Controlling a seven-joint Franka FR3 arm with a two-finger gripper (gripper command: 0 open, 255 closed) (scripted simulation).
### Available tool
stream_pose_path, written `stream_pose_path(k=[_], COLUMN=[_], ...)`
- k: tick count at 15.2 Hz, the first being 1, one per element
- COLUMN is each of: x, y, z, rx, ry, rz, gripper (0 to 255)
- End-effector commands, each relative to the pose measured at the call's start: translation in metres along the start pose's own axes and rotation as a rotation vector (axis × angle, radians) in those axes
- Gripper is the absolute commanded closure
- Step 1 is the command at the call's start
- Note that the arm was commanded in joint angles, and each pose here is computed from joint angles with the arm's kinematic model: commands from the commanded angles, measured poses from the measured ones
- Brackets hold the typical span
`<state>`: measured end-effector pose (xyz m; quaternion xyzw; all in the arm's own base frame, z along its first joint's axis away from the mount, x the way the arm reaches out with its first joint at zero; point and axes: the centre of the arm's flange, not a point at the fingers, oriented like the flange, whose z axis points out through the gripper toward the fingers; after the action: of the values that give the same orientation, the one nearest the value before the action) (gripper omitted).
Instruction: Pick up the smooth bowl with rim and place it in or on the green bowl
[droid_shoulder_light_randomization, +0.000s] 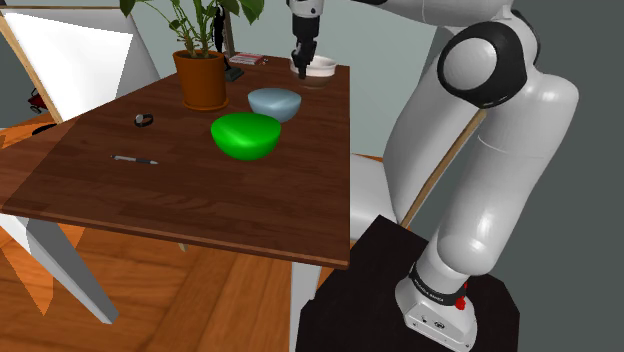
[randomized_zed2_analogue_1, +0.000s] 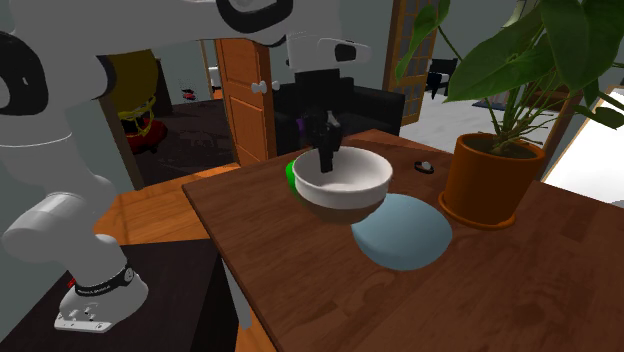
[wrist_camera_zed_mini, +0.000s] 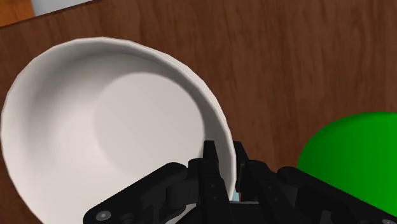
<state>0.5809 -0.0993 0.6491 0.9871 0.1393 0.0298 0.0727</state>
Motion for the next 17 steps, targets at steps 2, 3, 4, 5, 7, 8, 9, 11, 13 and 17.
stream_pose_path(k=[2,3,4,5,7,8,9,11,13,17], x=[0.013,0.017,0.021,0.025,0.034,0.038,0.042,0.050,0.058,0.074], y=[-0.035,-0.047,-0.060,-0.072,-0.097,-0.109,-0.122,-0.146,-0.171,-0.221], z=[-0.009,-0.011,-0.013,-0.015,-0.020,-0.022,-0.024,-0.029,-0.033,-0.042], rx=[-0.001,-0.001,-0.001,-0.001,-0.001,-0.001,-0.001,-0.001,-0.001,-0.001], ry=[0.001,0.001,0.001,0.001,0.001,0.001,0.001,0.001,0.001,0.001], rz=[0.002,0.002,0.002,0.002,0.002,0.002,0.002,0.002,0.002,0.002], gripper=[255,255,255,255,255,255,255,255,255,255])
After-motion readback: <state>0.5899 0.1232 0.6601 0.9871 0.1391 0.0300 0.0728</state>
